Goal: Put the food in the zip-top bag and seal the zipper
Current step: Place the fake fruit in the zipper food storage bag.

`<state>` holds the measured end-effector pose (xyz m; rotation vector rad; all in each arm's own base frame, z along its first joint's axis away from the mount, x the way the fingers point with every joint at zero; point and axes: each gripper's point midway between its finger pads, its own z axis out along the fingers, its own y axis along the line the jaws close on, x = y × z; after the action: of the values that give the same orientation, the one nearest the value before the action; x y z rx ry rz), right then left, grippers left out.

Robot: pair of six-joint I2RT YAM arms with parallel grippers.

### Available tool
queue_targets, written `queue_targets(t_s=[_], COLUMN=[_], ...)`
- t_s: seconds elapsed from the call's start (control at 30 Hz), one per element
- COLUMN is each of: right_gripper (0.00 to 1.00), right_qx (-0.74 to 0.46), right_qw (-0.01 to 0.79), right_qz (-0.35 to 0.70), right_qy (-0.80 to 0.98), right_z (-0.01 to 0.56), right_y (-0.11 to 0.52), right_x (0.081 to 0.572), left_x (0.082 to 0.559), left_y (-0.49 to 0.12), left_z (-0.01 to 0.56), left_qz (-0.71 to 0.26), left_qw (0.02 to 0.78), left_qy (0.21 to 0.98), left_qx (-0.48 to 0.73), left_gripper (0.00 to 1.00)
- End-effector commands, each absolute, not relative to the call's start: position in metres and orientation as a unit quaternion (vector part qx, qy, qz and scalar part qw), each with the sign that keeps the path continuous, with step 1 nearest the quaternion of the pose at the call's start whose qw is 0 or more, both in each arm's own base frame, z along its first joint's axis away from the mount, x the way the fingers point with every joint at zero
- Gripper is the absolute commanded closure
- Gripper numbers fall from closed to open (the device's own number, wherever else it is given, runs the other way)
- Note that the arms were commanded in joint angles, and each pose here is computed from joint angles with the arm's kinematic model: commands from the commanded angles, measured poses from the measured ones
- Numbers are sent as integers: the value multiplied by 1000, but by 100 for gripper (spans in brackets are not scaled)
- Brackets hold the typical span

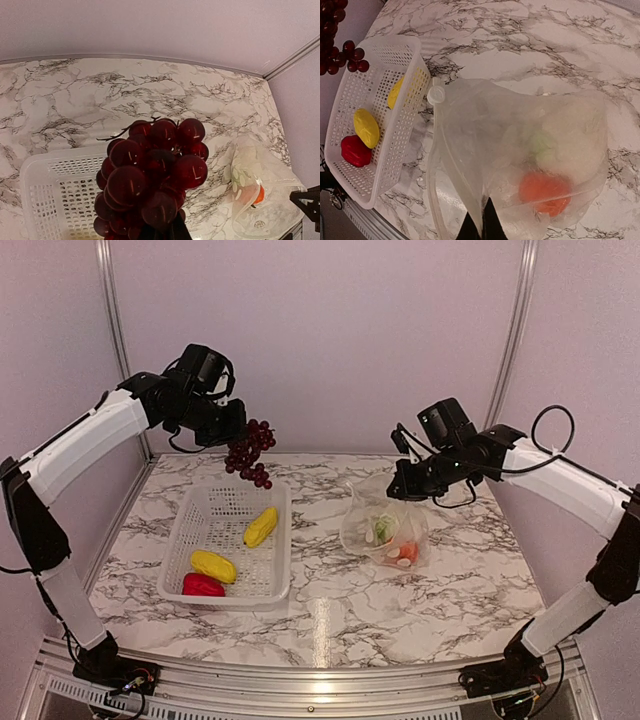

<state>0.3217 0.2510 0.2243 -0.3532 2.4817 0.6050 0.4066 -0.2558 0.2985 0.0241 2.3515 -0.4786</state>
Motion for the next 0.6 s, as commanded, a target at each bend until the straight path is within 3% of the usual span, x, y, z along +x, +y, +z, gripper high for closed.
queue_targets(t_s=[0.0,0.57], right_gripper=[100,100], right_qx=[-139,-132], right_qw=[291,292], right_qz=[247,296], right_qy=[914,900], right_z=[244,263], right_y=[266,297], right_x=[327,345], left_x=[392,362], left_y=[-291,-381], left_z=[352,373], left_qz=[-306,-480], left_qw=[388,367], left_qy=[869,796], left_qx=[20,39], left_gripper=[100,100])
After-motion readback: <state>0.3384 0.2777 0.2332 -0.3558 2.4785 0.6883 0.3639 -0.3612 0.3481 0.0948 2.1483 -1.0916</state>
